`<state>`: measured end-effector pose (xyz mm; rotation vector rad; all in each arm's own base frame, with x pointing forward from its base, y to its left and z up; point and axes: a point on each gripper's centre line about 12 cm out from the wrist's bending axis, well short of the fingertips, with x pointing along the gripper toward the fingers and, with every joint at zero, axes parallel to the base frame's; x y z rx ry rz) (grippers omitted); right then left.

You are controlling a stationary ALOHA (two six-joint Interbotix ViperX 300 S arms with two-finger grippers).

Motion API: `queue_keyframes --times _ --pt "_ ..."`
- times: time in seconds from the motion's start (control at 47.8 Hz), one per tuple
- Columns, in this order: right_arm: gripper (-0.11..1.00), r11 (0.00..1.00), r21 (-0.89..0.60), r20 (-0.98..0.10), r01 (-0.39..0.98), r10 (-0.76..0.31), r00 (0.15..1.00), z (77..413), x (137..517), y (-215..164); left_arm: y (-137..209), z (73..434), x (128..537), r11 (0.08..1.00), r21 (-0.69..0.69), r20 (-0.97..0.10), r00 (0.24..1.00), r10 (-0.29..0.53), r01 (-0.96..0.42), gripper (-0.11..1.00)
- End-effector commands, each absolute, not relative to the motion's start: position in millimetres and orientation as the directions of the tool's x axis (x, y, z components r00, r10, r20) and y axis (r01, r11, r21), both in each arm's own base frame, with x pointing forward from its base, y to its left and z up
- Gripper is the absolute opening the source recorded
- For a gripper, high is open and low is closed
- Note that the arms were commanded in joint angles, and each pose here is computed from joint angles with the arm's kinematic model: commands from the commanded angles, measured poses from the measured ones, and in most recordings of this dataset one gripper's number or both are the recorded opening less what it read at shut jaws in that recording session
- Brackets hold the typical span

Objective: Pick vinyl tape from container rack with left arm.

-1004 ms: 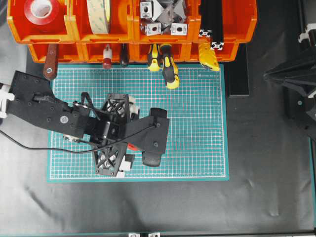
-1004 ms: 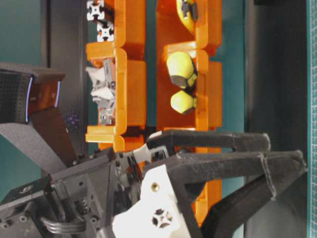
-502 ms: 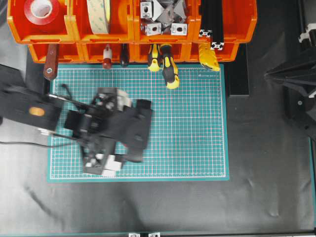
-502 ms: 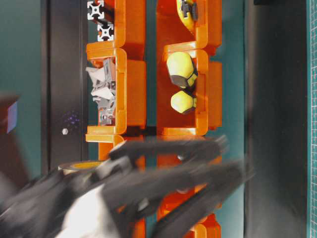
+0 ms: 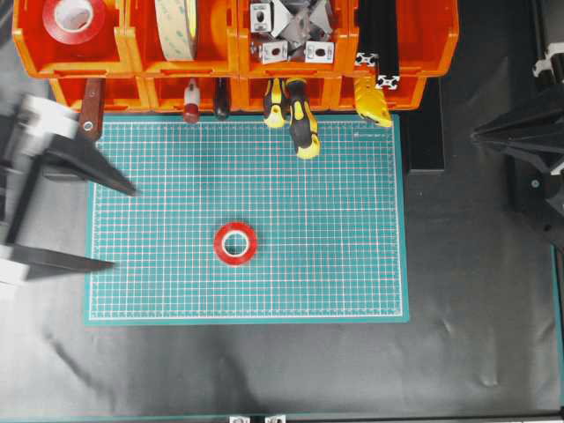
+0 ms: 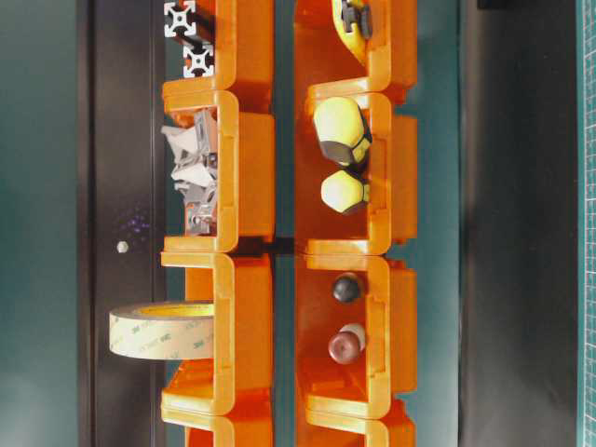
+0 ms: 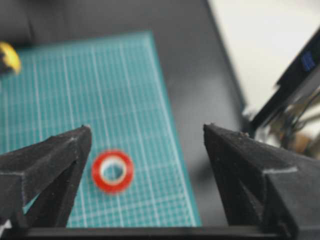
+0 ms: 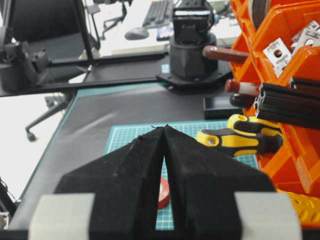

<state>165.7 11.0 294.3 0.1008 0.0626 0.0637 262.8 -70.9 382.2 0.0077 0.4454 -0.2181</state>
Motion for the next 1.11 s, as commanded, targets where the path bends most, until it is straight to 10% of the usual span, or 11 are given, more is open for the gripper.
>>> queue_keyframes --times 0.0,1.087 --pt "0.00 0.992 0.106 -0.032 -0.065 0.068 0.997 307.0 166.5 11.4 -62.6 399.6 232.4 0.974 -0.054 -0.312 0.923 -0.225 0.219 0.86" --pt "0.00 0.990 0.121 -0.053 -0.071 0.077 0.996 296.6 166.4 12.9 -24.9 376.1 156.6 0.987 -0.088 -0.135 0.980 -0.147 0.136 0.86"
